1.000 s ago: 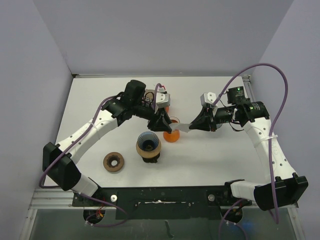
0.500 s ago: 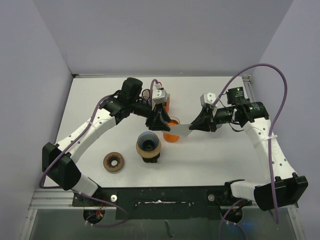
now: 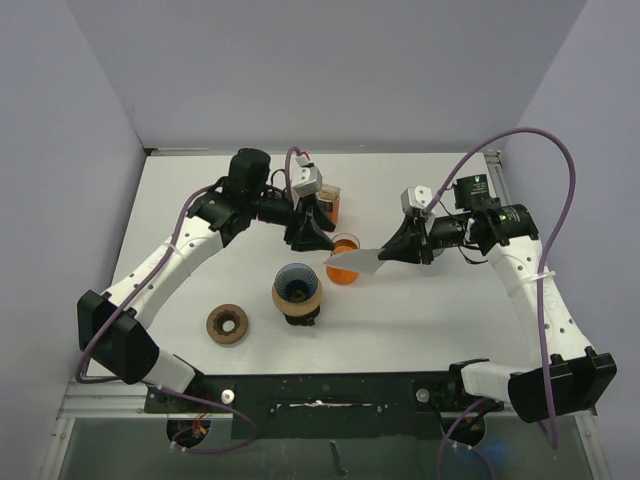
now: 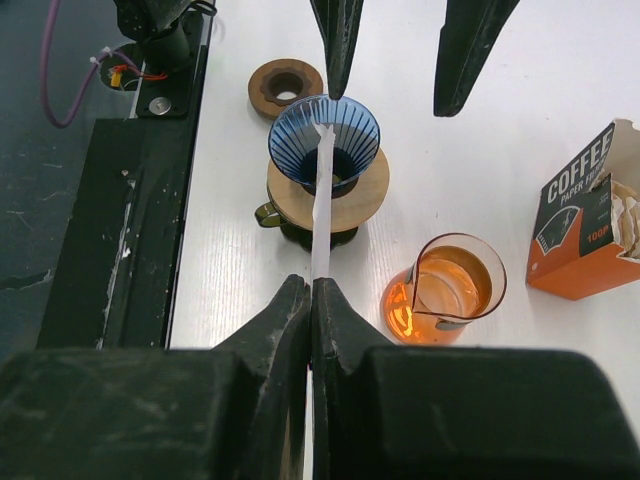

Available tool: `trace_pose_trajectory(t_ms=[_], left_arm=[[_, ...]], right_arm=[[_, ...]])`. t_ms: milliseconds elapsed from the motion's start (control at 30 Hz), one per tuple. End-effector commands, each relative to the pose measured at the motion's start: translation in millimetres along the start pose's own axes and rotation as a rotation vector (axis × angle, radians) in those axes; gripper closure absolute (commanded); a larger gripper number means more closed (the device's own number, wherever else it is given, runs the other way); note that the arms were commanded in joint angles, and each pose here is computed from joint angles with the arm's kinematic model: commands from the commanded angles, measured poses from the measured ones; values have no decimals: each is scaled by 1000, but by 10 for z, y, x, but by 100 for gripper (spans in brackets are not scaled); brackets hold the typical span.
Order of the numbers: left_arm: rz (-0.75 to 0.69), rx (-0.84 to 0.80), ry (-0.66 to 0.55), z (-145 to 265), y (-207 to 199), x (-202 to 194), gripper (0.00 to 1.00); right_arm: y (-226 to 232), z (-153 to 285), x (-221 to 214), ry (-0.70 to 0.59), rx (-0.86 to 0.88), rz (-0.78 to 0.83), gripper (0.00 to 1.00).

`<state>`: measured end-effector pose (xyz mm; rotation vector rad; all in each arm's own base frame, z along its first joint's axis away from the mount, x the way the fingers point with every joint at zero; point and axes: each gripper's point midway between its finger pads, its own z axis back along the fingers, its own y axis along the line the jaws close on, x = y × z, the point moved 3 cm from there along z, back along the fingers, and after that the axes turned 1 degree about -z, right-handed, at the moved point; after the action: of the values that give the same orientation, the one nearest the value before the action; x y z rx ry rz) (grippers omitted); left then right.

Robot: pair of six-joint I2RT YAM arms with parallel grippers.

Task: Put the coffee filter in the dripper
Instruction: Place the coffee filter in the coffee dripper.

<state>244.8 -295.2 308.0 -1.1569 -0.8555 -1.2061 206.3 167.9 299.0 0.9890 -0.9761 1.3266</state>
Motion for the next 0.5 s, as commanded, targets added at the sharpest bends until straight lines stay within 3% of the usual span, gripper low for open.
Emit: trace_pose_trajectory(t_ms=[0, 467], left_arm=[[-93, 17, 9, -25, -77, 57, 51], [-103, 16, 43, -97, -78, -3, 51]], right_arm=[[38, 25, 139, -38, 1, 56, 100], [31, 24, 132, -40, 3, 52, 100]])
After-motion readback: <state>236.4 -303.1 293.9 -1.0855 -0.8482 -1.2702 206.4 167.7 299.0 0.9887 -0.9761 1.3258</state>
